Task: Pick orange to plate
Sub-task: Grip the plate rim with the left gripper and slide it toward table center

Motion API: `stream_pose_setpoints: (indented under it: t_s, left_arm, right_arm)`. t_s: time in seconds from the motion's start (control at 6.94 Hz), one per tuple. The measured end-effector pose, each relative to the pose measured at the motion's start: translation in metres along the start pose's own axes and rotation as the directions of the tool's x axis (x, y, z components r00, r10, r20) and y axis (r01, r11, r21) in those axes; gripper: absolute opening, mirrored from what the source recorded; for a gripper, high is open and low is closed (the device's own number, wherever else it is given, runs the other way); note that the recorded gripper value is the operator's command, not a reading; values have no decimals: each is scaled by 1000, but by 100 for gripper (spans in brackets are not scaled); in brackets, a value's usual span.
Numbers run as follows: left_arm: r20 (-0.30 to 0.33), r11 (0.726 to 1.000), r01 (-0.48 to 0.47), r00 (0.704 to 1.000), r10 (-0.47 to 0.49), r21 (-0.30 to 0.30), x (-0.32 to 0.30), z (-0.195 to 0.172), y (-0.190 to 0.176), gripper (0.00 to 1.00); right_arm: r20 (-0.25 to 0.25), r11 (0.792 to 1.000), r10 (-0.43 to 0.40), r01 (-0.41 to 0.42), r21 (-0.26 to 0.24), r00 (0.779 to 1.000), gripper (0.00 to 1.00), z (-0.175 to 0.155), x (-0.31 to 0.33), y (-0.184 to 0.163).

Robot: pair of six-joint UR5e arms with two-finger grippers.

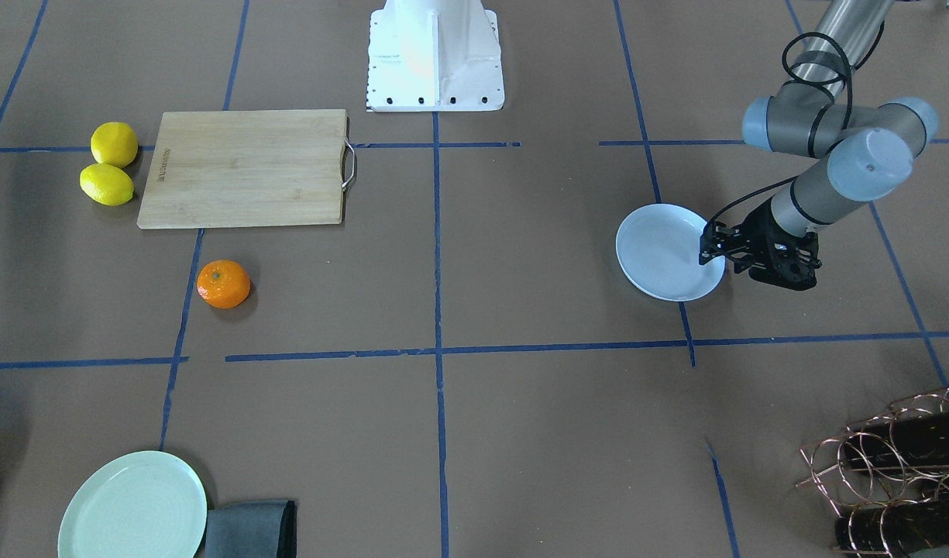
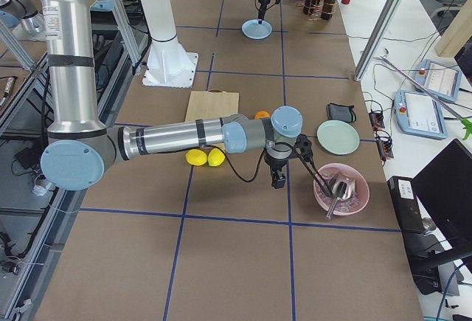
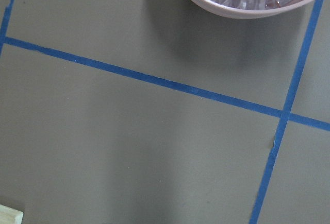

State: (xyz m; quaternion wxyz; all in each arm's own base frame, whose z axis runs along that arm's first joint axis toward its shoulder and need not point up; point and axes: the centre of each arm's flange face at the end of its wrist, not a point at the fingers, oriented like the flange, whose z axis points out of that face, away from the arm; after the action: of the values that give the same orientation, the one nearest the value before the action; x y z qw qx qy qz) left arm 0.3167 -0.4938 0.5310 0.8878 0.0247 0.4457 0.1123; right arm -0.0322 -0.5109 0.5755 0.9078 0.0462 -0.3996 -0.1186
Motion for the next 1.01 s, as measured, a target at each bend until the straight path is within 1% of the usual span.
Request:
stream_pose_setpoints:
  t_s: [0.29, 0.43, 0.58, 0.86, 1.01]
  left_arm:
    - [-6, 1000, 0, 1000, 0, 1, 3, -2, 0, 0]
    - [-26, 1000, -8, 1000, 8, 9, 13, -10, 0, 0]
    - [-69, 1000, -2, 998, 4, 28, 39, -27, -7, 0]
    - [-186, 993, 97, 979, -83, 67, 134, -65, -52, 0]
    - [-227, 990, 133, 967, -118, 56, 181, -69, -65, 0]
  right_arm:
    - [0, 1000, 0, 0, 0, 1000, 100, 0, 0, 0]
    - [0, 1000, 0, 0, 0, 1000, 100, 0, 0, 0]
    - [1, 1000, -1, 1, 1, 1000, 100, 0, -1, 0]
    - [1, 1000, -4, 4, 3, 1000, 100, -1, -2, -1]
    - [1, 1000, -5, 5, 4, 1000, 100, -1, -3, -2]
